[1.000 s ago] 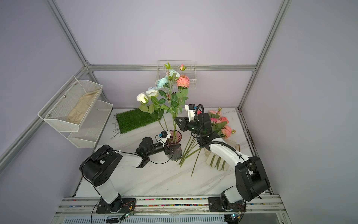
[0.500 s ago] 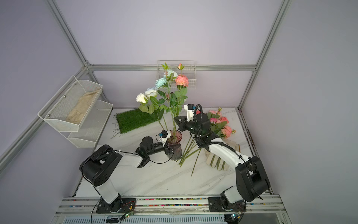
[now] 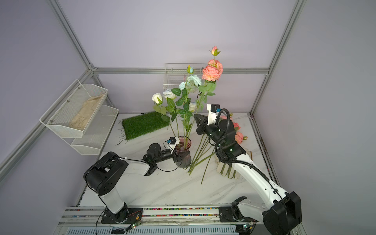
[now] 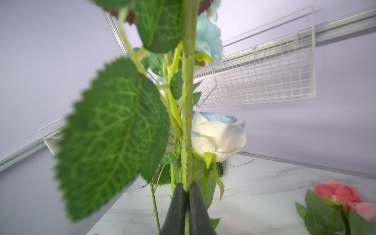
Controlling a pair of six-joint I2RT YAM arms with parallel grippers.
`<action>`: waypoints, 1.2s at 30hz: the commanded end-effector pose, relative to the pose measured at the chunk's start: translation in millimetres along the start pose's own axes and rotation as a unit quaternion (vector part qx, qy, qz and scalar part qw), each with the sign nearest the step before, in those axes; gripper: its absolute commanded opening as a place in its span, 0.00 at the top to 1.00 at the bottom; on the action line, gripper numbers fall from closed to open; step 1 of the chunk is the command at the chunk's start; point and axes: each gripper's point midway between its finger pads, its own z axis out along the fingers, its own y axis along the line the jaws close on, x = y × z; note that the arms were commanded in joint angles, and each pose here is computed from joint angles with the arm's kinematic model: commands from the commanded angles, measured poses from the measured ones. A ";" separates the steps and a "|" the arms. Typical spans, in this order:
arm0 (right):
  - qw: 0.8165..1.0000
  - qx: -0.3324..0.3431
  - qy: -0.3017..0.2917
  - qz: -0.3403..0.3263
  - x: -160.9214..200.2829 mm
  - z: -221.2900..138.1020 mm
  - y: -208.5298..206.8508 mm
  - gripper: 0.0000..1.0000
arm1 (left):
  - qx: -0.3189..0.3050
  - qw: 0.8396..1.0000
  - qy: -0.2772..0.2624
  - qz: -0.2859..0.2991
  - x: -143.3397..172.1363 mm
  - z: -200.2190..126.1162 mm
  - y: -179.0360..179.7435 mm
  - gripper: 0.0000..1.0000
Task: Pick out pink flowers from the vase
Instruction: Pick up the flower from the vase, then place the flower at the center of the board, then place the vase at the center of the board.
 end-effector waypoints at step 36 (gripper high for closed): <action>0.905 0.253 0.187 0.287 163.8 -38.4 -190.2 0.97 | -0.025 0.988 0.131 -0.072 79.6 -14.7 0.5 1.00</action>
